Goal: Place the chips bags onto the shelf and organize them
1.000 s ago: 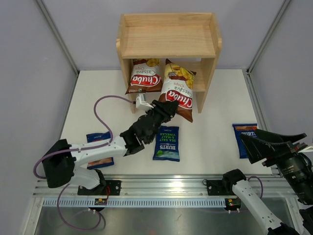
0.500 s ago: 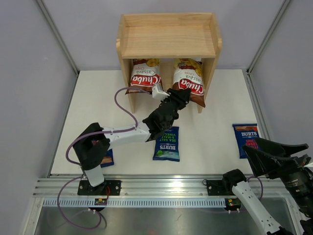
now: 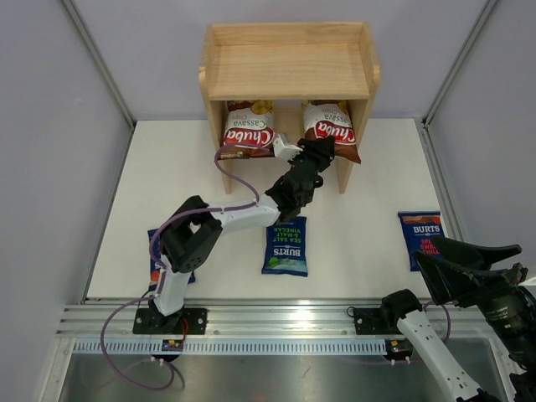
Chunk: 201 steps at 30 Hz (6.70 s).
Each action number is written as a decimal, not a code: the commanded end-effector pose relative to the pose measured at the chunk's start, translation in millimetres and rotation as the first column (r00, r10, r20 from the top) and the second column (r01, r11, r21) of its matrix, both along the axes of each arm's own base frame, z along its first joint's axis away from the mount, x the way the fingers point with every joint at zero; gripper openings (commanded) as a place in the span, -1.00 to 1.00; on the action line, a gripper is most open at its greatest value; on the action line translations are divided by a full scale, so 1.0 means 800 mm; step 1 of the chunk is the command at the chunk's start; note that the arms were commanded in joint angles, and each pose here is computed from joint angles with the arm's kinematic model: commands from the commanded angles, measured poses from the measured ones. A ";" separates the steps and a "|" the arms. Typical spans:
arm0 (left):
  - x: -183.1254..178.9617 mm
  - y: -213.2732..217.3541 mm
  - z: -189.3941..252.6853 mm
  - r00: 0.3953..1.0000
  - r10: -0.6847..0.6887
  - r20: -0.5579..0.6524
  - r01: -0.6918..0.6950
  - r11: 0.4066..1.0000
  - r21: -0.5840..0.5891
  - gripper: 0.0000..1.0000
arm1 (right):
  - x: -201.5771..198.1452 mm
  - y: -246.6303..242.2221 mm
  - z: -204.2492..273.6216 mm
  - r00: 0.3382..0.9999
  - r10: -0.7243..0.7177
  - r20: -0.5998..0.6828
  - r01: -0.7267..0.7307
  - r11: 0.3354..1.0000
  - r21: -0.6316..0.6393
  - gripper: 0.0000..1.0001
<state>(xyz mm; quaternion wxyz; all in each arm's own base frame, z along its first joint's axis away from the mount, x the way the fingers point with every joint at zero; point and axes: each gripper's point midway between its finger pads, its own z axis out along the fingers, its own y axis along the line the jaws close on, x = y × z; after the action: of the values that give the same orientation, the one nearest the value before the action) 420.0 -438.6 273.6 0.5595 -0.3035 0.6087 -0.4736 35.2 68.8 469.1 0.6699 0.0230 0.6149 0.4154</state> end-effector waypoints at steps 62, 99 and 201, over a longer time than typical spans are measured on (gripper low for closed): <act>-0.253 0.377 -0.162 0.831 0.383 -0.403 0.148 0.547 0.824 0.98 | 0.066 0.064 -0.097 0.974 0.172 -0.150 -0.181 0.982 -0.053 0.99; -0.236 0.658 -0.304 0.469 0.516 -0.717 -0.197 0.852 0.484 0.98 | 0.072 0.102 -0.110 0.934 0.347 -0.084 -0.352 0.934 -0.064 0.99; -0.348 0.393 0.318 0.897 -0.335 0.288 0.372 0.924 -0.087 -1.00 | 0.122 0.447 -0.081 0.628 0.701 0.338 -0.755 0.654 0.049 0.99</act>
<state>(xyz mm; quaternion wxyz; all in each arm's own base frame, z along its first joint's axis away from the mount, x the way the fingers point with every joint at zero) 158.9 -121.2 514.5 0.5208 -0.1641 0.5572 -0.6255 133.7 426.0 348.3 0.4459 -0.2341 0.5171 0.6921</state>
